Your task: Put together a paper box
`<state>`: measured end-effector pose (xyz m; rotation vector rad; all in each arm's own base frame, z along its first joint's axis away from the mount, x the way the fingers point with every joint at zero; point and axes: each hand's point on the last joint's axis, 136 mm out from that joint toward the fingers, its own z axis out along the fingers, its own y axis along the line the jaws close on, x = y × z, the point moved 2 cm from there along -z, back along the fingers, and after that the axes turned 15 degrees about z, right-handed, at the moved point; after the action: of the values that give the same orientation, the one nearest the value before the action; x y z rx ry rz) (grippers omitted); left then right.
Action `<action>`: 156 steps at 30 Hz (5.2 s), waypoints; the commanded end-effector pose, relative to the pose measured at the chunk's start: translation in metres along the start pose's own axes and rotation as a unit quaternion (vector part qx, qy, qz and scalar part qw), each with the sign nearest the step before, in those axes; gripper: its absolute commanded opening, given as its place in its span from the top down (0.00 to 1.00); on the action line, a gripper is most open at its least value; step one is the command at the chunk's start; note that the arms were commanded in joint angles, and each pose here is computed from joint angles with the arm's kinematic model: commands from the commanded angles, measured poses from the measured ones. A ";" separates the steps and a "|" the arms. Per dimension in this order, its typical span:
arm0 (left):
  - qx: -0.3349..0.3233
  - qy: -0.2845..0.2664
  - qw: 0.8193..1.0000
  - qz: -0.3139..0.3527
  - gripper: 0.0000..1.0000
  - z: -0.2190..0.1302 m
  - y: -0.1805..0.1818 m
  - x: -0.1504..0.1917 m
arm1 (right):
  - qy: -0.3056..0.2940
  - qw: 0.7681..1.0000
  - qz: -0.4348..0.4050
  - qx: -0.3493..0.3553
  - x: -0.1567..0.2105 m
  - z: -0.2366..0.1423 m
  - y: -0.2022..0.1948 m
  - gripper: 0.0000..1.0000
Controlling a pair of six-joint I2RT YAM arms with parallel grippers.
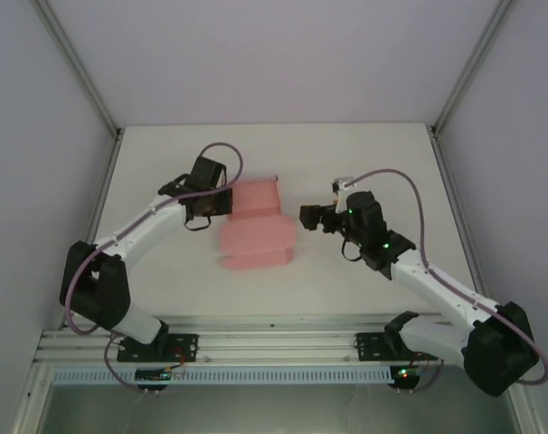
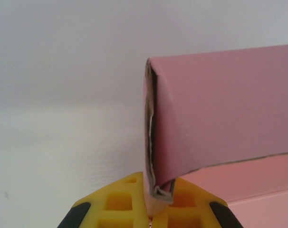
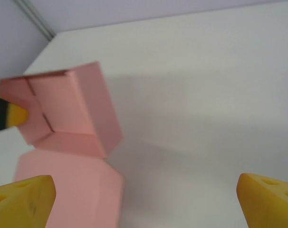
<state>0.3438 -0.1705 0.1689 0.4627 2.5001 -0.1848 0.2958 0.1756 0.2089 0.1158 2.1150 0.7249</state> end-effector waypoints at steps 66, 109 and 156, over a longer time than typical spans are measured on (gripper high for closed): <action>-0.086 0.015 0.869 0.486 0.01 -0.014 -0.074 -0.054 | 0.131 0.991 0.016 0.021 -0.007 0.009 -0.022 0.01; -0.113 -0.136 0.976 -0.125 0.00 -0.083 0.073 0.073 | 0.481 0.741 -0.459 0.098 0.081 0.177 0.037 0.87; 0.192 -0.125 0.973 0.031 0.29 0.050 -0.016 -0.026 | 0.103 0.968 -0.047 0.226 0.126 0.106 -0.034 0.95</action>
<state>0.3764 -0.1931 0.1299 0.5385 2.2842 -0.6159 0.3162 0.2348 0.0617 0.2281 2.3836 0.1616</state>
